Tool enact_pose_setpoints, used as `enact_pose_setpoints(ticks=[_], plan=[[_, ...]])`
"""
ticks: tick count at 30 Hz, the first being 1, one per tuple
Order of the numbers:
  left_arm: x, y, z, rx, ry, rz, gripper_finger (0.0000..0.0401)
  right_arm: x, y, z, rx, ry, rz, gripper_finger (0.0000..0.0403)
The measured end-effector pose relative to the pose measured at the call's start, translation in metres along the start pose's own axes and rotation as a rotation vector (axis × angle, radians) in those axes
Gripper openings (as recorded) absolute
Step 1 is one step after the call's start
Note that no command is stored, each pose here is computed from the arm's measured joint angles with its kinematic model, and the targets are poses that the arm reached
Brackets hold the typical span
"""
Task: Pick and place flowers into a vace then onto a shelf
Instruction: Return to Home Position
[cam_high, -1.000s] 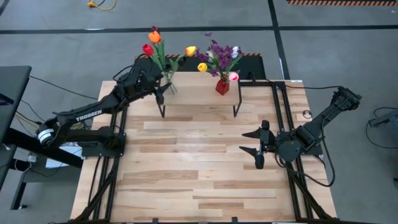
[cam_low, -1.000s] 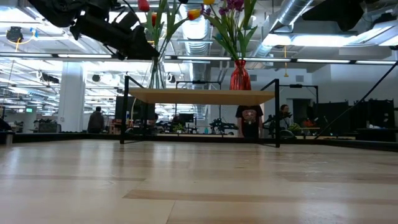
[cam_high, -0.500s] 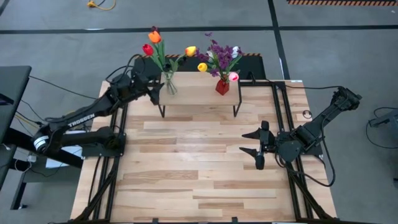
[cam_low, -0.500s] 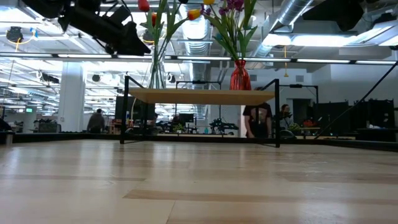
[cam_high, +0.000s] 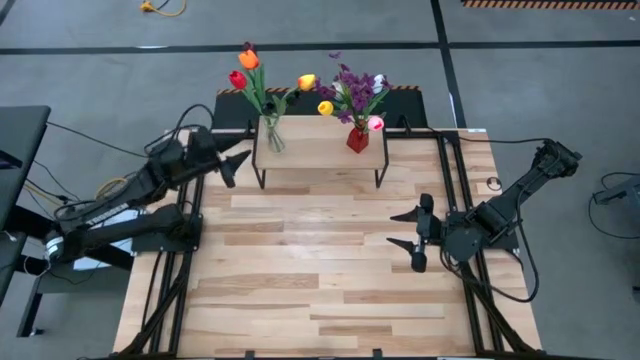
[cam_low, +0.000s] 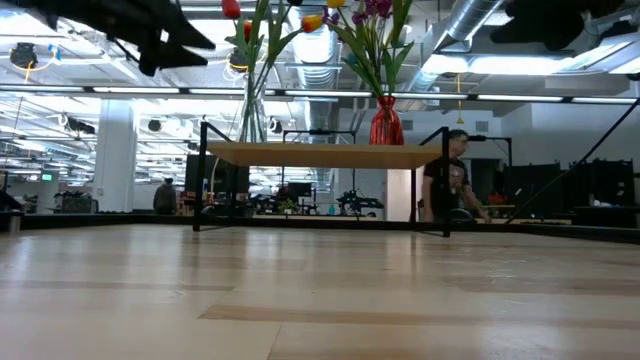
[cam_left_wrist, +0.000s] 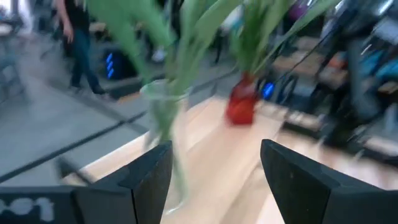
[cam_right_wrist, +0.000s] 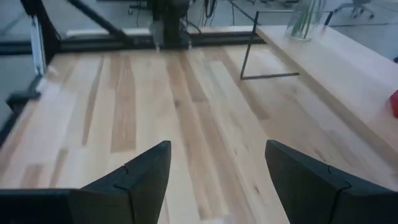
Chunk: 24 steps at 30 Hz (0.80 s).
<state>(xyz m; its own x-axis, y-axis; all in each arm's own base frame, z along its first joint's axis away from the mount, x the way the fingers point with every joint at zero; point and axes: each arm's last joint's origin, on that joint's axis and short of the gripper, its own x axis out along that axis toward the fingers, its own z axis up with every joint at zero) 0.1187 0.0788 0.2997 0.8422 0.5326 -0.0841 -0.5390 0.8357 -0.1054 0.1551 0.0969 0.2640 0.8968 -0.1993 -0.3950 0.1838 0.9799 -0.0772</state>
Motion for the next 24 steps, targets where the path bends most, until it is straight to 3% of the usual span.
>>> enact_pose_setpoints(ticks=[4, 9, 13, 17, 24], plan=[[-0.006, -0.012, -0.028, -0.052, -0.159, -0.095, 0.0234, 0.004, -0.004, 0.007, 0.068, -0.048, -0.038, 0.0256], [-0.005, -0.022, -0.081, -0.141, -0.181, -0.232, 0.0234, 0.008, -0.007, 0.016, 0.110, -0.105, -0.050, 0.0256], [-0.011, -0.033, -0.086, -0.155, -0.231, -0.361, 0.0234, 0.005, -0.014, 0.020, 0.093, -0.126, -0.062, 0.0256], [-0.015, -0.042, -0.087, -0.120, -0.226, -0.413, 0.0234, -0.011, -0.032, 0.021, 0.112, -0.170, -0.069, 0.0256], [-0.022, -0.057, -0.090, -0.087, -0.247, -0.407, 0.0234, -0.028, -0.065, -0.034, 0.158, -0.377, -0.013, 0.0256]])
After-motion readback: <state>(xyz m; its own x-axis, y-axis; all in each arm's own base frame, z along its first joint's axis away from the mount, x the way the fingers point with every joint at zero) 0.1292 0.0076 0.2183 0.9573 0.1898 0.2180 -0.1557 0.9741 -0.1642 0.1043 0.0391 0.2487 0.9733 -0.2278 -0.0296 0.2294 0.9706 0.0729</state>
